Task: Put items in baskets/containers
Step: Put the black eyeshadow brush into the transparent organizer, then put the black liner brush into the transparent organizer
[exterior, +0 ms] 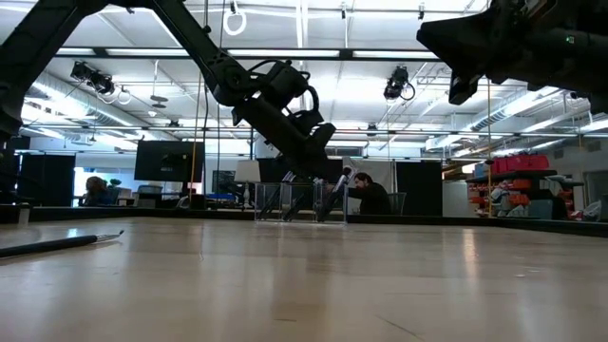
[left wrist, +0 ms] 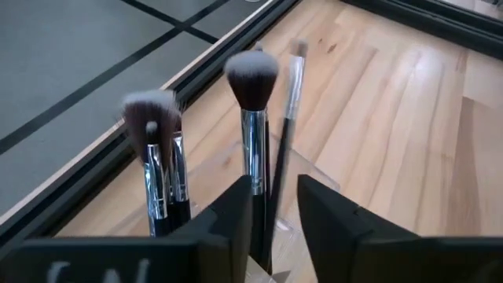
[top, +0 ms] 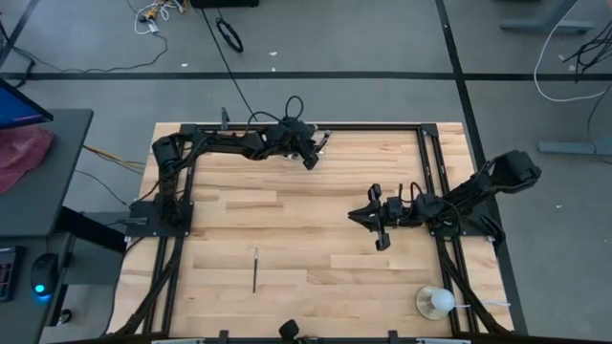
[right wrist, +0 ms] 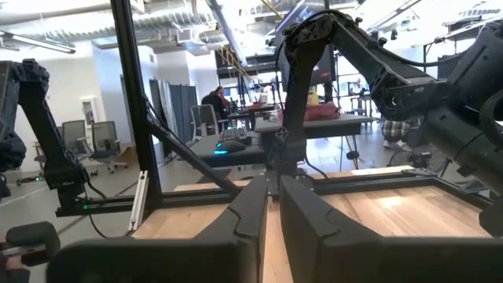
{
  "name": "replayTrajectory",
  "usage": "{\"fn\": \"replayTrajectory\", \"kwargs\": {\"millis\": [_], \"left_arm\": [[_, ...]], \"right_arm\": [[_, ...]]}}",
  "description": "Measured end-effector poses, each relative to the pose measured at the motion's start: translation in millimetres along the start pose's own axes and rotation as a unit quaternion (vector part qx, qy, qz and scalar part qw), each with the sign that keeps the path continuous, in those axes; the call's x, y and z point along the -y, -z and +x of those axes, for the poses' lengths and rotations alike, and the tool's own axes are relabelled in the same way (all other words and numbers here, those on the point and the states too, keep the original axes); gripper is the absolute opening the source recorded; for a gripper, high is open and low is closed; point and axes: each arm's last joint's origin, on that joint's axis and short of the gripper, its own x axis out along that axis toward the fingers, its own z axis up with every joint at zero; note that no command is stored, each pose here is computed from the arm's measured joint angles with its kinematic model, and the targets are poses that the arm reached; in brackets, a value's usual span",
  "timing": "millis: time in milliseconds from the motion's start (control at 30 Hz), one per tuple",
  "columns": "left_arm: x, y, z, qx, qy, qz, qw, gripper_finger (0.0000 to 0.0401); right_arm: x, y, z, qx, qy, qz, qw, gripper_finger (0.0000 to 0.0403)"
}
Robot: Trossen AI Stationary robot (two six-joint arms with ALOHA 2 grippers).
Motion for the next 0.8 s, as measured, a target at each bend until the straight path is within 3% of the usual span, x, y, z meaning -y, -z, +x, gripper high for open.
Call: {"fn": "replayTrajectory", "kwargs": {"millis": [200, 400, 600, 800], "left_arm": [[0.4, -5.6, -5.6, 0.007, -0.003, -0.01, 1.0, 0.0142], [16.6, -35.3, -48.4, 0.029, 0.026, 0.035, 0.999, 0.0134], [71.4, -40.2, -118.2, -0.019, 0.008, 0.141, 0.99, 0.0106], [148.7, 17.1, -171.9, -0.034, -0.035, 0.209, 0.977, 0.0079]], "right_arm": [[0.0, 0.7, 0.1, -0.004, 0.0, 0.004, 1.0, 0.0041], [0.1, 1.9, 0.1, -0.01, 0.001, 0.009, 1.0, 0.0041], [0.3, 6.4, 0.0, -0.033, 0.003, 0.024, 0.999, 0.0041], [0.4, 8.7, -0.2, -0.045, 0.004, 0.024, 0.999, 0.0041]]}}
